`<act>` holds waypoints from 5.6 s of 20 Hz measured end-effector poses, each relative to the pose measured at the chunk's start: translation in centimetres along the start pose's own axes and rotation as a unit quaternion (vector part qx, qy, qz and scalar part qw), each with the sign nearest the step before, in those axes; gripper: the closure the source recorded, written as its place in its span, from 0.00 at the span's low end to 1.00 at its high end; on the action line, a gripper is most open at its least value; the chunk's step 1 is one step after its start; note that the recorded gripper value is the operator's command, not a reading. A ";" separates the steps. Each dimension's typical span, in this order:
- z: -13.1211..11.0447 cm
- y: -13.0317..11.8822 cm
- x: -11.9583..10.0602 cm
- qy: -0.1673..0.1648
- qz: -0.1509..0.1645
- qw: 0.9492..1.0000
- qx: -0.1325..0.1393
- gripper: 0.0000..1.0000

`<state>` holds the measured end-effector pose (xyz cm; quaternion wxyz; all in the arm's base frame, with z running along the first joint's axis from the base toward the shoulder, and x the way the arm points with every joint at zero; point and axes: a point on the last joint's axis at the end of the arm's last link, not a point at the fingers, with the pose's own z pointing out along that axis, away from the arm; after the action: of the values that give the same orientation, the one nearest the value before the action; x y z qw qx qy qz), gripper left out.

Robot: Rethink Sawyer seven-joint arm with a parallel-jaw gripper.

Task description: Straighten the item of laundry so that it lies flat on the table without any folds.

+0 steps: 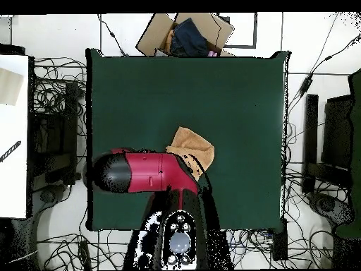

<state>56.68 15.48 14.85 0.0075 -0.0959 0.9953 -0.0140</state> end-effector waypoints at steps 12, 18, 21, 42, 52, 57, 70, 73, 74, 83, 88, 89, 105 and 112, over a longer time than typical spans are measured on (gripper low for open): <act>0.1 -5.3 -2.5 -0.016 0.040 0.999 0.005 0.00; -0.7 -10.2 -2.5 -0.023 0.078 0.997 0.008 0.00; -1.1 -12.5 -2.5 -0.027 0.097 0.995 0.010 0.00; 0.0 -15.0 -1.2 -0.020 0.086 0.996 0.028 0.00; 2.3 -11.2 -1.1 -0.033 0.029 0.998 0.042 0.00; 3.3 -10.9 -0.9 -0.039 0.027 0.998 0.041 0.00; 4.8 -12.3 0.8 -0.067 0.043 0.996 0.044 0.00; 5.1 -12.3 1.4 -0.070 0.045 0.996 0.041 0.00; 5.4 -12.3 1.8 -0.071 0.047 0.996 0.040 0.00; 6.7 -10.8 3.7 -0.074 0.044 0.996 0.028 0.00; 8.5 -9.8 5.0 -0.083 0.041 0.995 0.024 0.00; 8.8 -9.5 5.2 -0.086 0.040 0.995 0.023 0.00; 12.3 -5.5 9.5 -0.104 0.025 0.994 0.011 0.00; 12.8 -4.7 11.3 -0.098 0.025 0.995 0.006 0.00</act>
<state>46.73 8.34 2.02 0.1059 -0.0717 0.9917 -0.0098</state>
